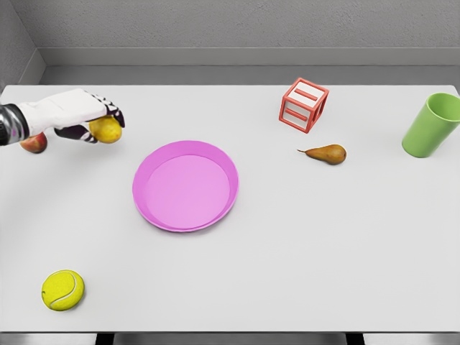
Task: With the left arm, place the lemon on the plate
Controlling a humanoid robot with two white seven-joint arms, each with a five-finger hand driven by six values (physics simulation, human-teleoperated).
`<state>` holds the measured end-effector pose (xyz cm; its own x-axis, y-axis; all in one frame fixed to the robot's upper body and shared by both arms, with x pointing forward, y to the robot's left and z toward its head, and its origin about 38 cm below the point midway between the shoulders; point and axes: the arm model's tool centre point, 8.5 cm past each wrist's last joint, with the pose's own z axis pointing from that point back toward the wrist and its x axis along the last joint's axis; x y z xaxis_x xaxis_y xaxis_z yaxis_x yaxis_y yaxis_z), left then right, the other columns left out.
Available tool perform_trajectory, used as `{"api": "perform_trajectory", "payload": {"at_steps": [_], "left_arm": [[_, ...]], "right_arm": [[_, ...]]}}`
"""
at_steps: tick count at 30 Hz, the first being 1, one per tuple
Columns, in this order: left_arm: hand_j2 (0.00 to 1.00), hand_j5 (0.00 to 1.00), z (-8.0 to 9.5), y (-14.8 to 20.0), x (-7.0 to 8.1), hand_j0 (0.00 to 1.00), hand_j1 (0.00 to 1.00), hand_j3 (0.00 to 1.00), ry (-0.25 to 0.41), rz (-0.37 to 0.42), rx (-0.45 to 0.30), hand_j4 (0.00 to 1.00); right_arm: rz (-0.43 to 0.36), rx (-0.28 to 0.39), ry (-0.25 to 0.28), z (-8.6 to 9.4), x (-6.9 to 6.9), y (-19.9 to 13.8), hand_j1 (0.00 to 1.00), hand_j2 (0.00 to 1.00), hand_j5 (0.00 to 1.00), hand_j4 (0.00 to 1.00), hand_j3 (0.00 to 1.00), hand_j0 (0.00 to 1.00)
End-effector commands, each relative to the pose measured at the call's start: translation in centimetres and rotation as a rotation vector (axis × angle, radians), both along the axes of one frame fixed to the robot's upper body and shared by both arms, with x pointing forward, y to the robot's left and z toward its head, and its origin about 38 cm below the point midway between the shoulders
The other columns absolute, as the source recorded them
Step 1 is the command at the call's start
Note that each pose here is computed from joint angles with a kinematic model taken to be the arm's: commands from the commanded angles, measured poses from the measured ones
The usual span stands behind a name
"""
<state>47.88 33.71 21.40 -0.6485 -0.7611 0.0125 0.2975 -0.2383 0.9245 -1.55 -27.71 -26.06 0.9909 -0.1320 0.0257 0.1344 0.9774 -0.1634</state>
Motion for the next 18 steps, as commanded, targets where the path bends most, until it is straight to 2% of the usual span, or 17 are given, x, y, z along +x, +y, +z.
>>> {"api": "perform_trajectory", "payload": {"at_steps": [1, 9, 18], "left_arm": [[0.55, 0.55, 0.6, -0.9, -0.1, 0.55, 0.55, 0.55, -0.017, -0.022, -0.019, 0.55], [0.55, 0.55, 1.3, -3.8, -0.8, 0.55, 0.55, 0.55, -0.039, -0.106, -0.060, 0.55], [0.55, 0.55, 0.2, -7.8, -3.6, 0.55, 0.55, 0.55, -0.025, -0.242, -0.068, 0.55]], "right_arm": [[-0.001, 0.000, 0.000, 0.0, 0.0, 0.0, 1.00, 1.00, 1.00, 1.00, 1.00, 1.00], [0.001, 0.000, 0.000, 0.0, 0.0, 0.0, 1.00, 1.00, 1.00, 1.00, 1.00, 1.00], [0.001, 0.000, 0.000, 0.0, 0.0, 0.0, 1.00, 1.00, 1.00, 1.00, 1.00, 1.00]]}}
